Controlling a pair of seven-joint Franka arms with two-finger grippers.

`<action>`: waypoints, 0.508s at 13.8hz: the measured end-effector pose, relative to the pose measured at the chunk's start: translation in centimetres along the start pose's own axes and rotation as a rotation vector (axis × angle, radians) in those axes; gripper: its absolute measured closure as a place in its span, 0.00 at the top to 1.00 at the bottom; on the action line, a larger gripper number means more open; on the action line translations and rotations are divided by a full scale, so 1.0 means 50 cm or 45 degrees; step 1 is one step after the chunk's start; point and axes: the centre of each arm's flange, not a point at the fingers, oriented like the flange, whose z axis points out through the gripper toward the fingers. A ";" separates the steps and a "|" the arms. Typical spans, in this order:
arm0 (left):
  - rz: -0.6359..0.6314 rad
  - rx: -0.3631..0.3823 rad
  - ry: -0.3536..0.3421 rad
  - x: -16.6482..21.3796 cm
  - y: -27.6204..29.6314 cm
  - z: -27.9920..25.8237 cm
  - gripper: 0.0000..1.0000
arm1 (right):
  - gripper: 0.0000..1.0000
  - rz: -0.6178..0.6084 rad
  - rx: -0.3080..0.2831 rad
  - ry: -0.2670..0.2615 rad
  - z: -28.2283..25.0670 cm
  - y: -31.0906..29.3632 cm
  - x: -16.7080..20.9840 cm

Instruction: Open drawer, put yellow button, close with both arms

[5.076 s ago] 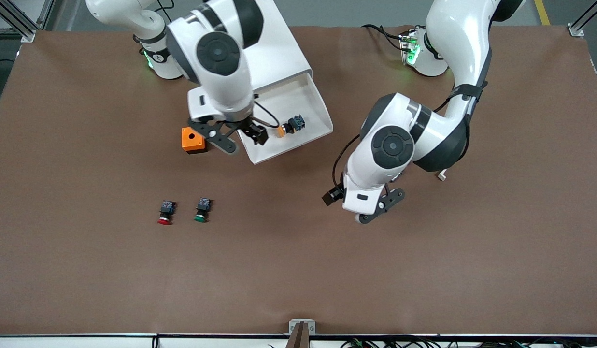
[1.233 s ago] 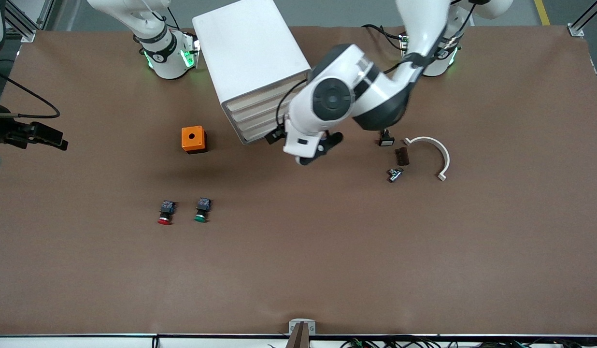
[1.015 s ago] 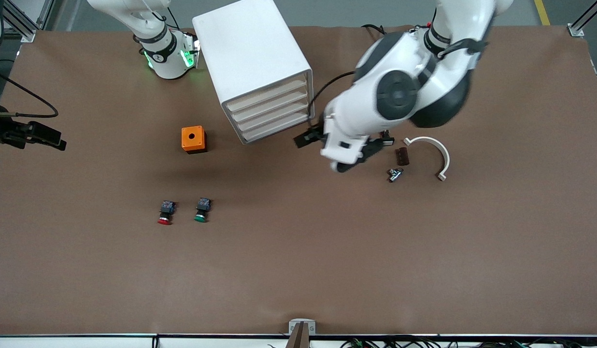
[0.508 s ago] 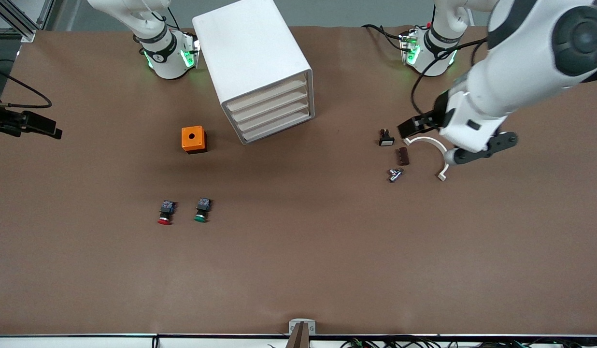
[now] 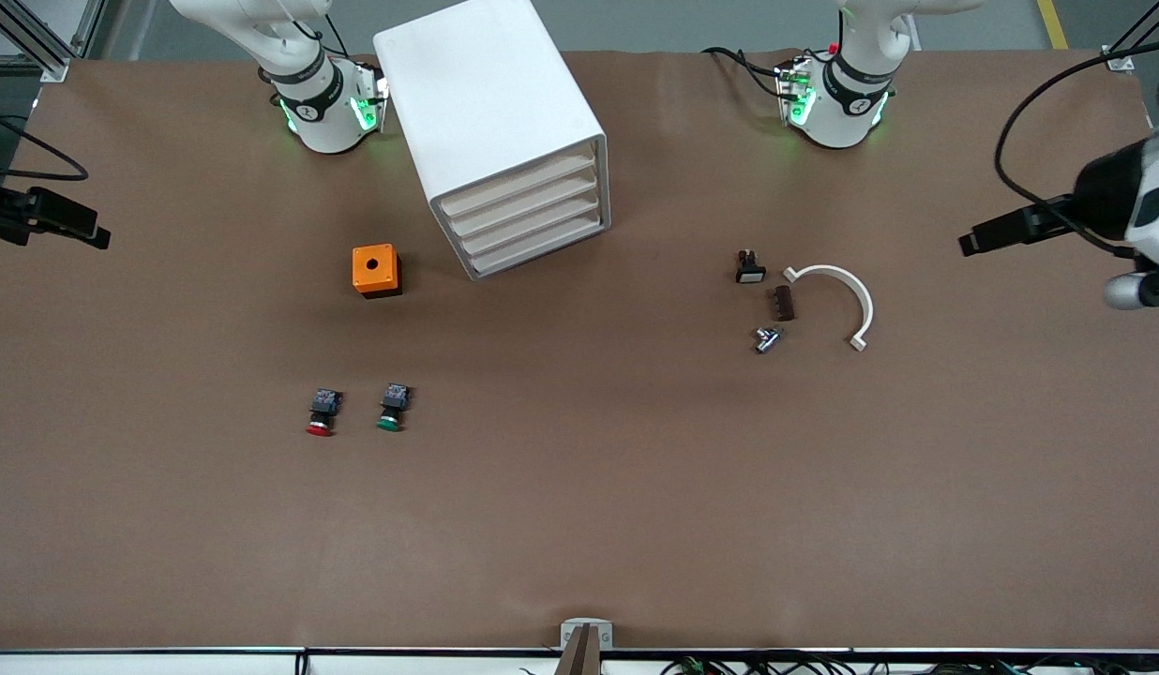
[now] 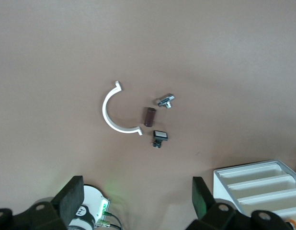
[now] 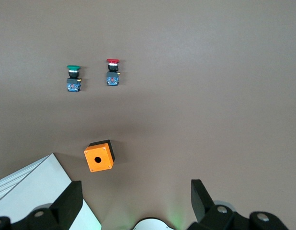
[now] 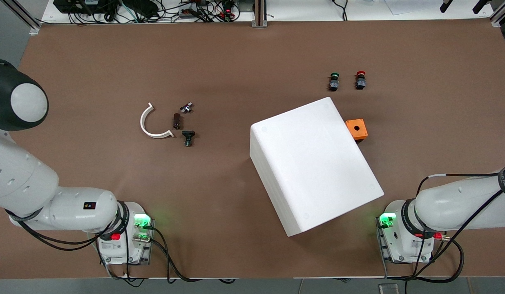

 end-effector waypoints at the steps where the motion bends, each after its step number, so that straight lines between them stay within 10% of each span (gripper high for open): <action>1: -0.008 -0.001 -0.009 0.004 -0.017 0.004 1.00 | 1.00 -0.004 -0.002 0.009 -0.003 -0.003 -0.001; 7: 0.062 0.080 0.085 -0.010 0.004 0.050 1.00 | 1.00 -0.016 -0.009 0.031 -0.005 -0.005 0.003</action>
